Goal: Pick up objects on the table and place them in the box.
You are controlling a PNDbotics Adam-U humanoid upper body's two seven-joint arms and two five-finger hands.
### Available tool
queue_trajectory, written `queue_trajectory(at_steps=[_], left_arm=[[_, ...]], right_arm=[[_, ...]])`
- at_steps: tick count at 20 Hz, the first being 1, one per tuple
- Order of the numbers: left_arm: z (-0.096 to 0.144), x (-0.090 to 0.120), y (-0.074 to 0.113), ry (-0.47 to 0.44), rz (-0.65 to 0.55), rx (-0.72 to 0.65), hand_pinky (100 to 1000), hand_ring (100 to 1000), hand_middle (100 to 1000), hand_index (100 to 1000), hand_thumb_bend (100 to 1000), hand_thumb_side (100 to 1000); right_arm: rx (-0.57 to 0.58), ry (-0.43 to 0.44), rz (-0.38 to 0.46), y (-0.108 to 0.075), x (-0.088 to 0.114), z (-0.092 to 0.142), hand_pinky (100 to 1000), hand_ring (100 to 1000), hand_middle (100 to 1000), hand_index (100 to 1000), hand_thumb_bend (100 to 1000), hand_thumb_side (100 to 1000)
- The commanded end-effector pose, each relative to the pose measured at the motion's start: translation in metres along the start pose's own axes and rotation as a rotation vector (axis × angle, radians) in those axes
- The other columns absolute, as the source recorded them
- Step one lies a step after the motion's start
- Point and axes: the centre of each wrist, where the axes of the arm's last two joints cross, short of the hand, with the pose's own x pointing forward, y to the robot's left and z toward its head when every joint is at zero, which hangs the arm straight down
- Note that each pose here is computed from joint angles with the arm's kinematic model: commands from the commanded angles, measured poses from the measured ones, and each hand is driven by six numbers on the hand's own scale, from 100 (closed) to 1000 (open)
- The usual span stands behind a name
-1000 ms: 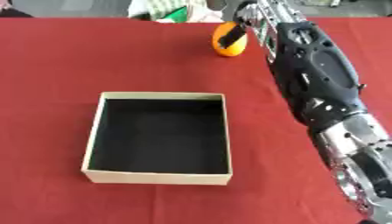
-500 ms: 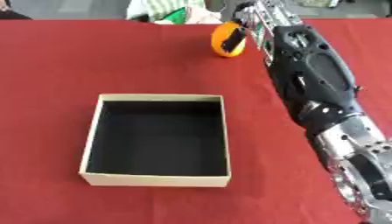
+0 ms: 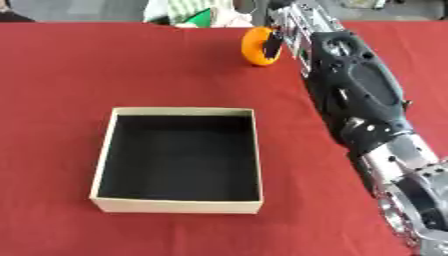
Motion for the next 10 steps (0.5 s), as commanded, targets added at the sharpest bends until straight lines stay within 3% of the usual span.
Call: queue_trajectory(at_steps=[1,10], left_arm=[[-0.0051,0.0064,0.0032,-0.025,0.005,0.011,447,666,707,850,167,676],[-0.0048,0.0063,0.0032,-0.024,0.007,0.011,446,664,701,849,163,676]], right_arm=[[-0.08,0.005,-0.012,-0.0141,0.0011,0.0039,712,626,554,664,100,100],[-0.177,0.05,0.018,-0.0083,0.003,0.0022,610,531,322,415,100,100]])
